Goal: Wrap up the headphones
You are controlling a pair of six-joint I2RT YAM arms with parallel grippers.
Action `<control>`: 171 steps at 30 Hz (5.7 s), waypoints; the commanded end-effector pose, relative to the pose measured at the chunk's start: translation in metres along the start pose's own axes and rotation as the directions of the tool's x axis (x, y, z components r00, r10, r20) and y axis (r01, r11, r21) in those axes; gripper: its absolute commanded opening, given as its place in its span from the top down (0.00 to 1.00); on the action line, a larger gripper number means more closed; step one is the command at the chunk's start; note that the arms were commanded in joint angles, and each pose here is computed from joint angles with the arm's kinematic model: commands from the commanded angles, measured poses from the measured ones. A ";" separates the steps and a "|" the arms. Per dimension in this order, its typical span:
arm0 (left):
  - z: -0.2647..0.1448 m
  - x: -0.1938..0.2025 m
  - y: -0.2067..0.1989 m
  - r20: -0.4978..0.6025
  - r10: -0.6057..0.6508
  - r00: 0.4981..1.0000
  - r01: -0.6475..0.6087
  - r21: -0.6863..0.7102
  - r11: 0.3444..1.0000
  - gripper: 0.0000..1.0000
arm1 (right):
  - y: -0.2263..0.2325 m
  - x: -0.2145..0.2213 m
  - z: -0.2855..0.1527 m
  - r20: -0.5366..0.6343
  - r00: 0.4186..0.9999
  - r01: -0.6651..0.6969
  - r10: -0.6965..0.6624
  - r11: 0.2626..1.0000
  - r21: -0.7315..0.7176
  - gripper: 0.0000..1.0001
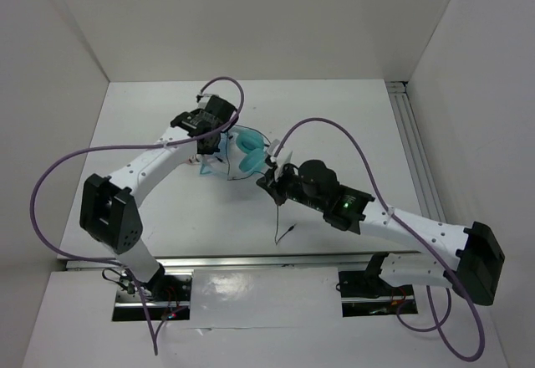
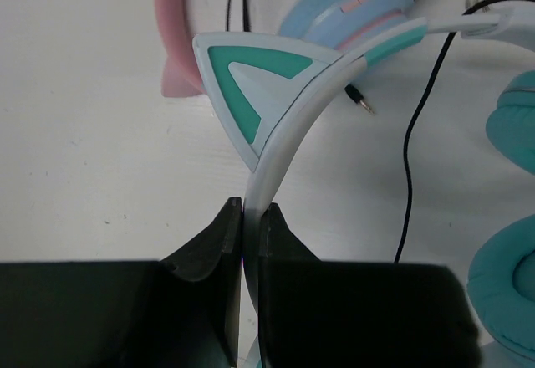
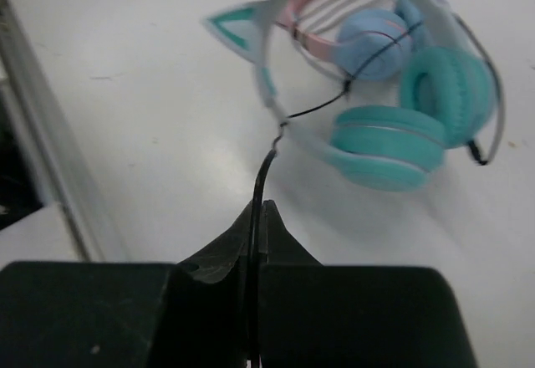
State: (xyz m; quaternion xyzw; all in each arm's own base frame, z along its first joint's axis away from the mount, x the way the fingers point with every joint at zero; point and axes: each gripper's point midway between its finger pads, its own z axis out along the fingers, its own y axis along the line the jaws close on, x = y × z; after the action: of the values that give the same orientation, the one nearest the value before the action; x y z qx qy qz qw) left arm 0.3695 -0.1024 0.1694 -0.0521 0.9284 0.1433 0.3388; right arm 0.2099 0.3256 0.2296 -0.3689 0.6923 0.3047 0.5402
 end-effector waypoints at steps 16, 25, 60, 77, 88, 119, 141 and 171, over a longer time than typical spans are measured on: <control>-0.036 0.062 -0.004 -0.038 0.124 0.992 -0.118 0.129 0.985 1.00 | -0.056 -0.070 -0.016 0.072 0.996 0.041 -0.050 0.991 0.130 1.00; -0.039 -0.008 0.029 -0.023 -0.254 0.967 0.255 0.039 0.966 1.00 | 0.005 -0.061 -0.019 0.094 0.995 0.024 -0.016 0.996 -0.087 1.00; -0.059 0.031 -0.019 0.003 0.138 0.990 -0.136 0.170 0.976 1.00 | -0.043 -0.098 -0.026 0.076 0.974 0.199 -0.213 0.967 0.157 1.00; -0.176 0.104 -0.022 0.248 0.347 0.905 -0.424 0.434 0.795 1.00 | -0.140 -0.114 -0.065 0.027 0.966 0.212 -0.258 0.843 0.494 1.00; -0.209 0.086 -0.016 0.321 0.332 0.887 -0.452 0.453 0.768 1.00 | -0.175 -0.069 -0.037 -0.090 0.976 0.216 -0.197 0.845 0.490 0.86; -0.306 -0.015 0.005 0.383 -0.171 0.908 -0.127 0.639 0.759 1.00 | -0.071 0.040 0.065 0.111 0.968 -0.201 0.225 0.960 -0.195 0.81; -0.298 -0.034 0.003 0.313 -0.369 0.875 0.108 0.616 0.780 1.00 | -0.075 0.130 0.111 0.027 0.906 -0.406 0.423 0.884 -0.230 0.77; -0.151 -0.102 0.022 0.302 -0.446 0.842 0.386 0.239 0.891 1.00 | 0.019 0.118 0.024 -0.099 0.929 -0.365 0.357 0.929 -0.069 1.00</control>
State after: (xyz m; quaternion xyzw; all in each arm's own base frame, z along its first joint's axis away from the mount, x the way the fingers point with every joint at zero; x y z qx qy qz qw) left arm 0.3237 -0.1292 0.3170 -0.1529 0.8629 0.0295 0.4807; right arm 0.2131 0.3416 0.1271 -0.2343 0.7258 0.4610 0.4536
